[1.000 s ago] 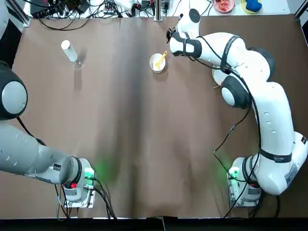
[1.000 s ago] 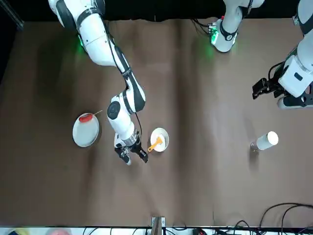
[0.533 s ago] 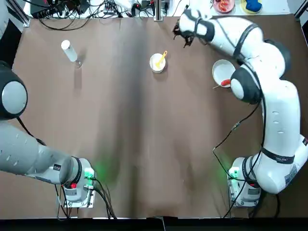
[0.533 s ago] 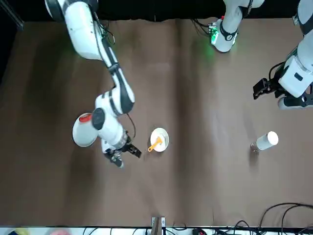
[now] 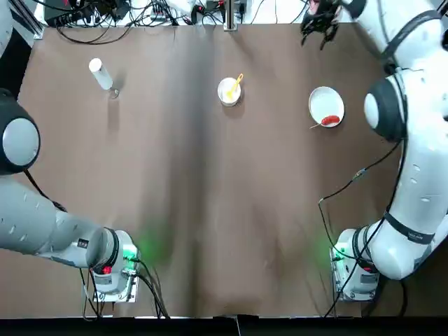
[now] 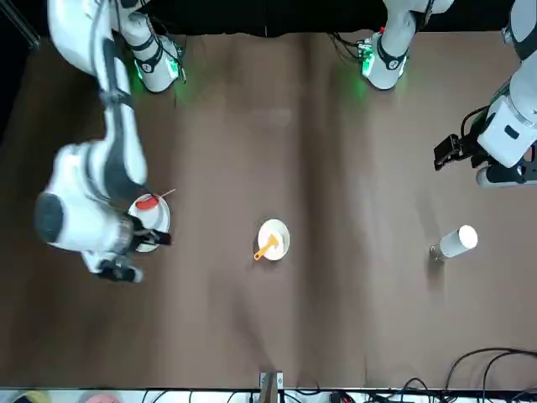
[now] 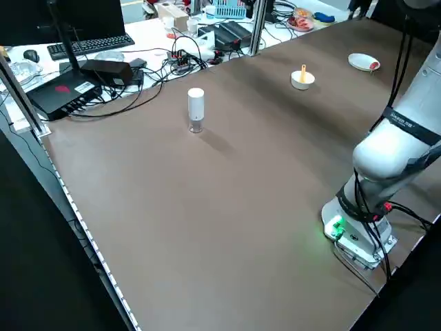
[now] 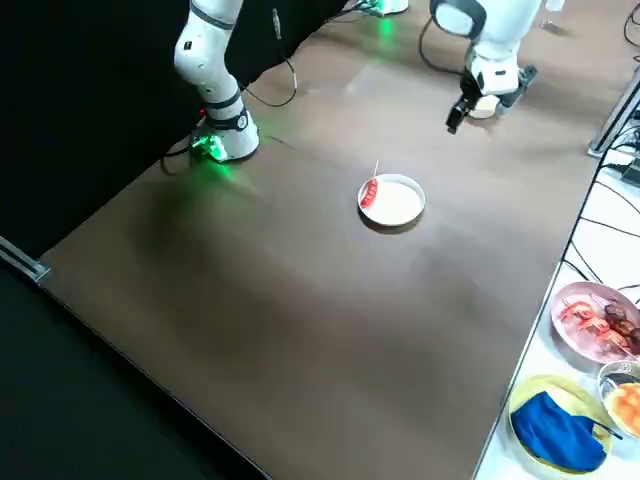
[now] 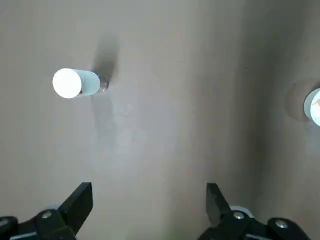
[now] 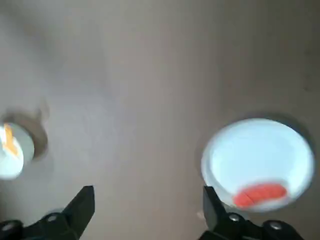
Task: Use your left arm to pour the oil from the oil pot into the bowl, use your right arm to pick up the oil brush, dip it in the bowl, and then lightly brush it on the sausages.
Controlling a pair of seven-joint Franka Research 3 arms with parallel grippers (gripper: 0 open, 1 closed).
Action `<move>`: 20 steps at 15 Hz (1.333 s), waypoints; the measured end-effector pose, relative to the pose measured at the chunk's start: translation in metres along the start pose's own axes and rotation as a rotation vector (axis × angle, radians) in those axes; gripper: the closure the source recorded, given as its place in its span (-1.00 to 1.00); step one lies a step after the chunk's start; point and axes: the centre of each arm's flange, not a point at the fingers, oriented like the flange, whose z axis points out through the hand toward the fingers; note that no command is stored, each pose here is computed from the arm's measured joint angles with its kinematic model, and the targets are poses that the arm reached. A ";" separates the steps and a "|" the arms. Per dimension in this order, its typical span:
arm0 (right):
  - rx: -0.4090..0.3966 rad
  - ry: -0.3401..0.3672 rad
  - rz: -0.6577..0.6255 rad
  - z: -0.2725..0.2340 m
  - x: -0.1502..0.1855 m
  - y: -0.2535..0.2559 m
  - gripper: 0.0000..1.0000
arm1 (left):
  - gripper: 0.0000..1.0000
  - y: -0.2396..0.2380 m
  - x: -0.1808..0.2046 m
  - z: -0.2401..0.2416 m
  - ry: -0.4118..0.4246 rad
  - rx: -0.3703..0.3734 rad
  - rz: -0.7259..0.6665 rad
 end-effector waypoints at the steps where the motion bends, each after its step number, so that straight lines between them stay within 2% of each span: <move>1: 0.009 -0.010 -0.004 -0.021 -0.008 0.012 -0.93 | -1.00 0.000 0.000 0.000 0.000 0.000 0.000; 3: 0.023 0.008 -0.006 -0.060 -0.021 0.031 -0.96 | -1.00 0.000 0.000 0.001 -0.001 0.000 0.000; 5: 0.001 0.042 -0.016 -0.095 -0.034 0.044 -0.99 | -1.00 0.000 0.000 0.002 -0.003 0.001 0.000; 9: -0.119 0.091 -0.046 -0.143 -0.061 0.056 -0.99 | -1.00 0.001 0.002 0.005 -0.010 0.002 0.002; 10: -0.172 0.111 -0.074 -0.162 -0.076 0.051 -0.99 | -1.00 0.002 0.003 0.008 -0.014 0.004 0.002; 14: -0.161 0.072 -0.143 -0.194 -0.120 0.039 -0.99 | -1.00 0.002 0.004 0.010 -0.018 0.005 0.002; 20: -0.149 0.092 -0.230 -0.209 -0.172 0.025 -0.99 | -1.00 0.006 0.004 0.012 -0.022 0.006 0.009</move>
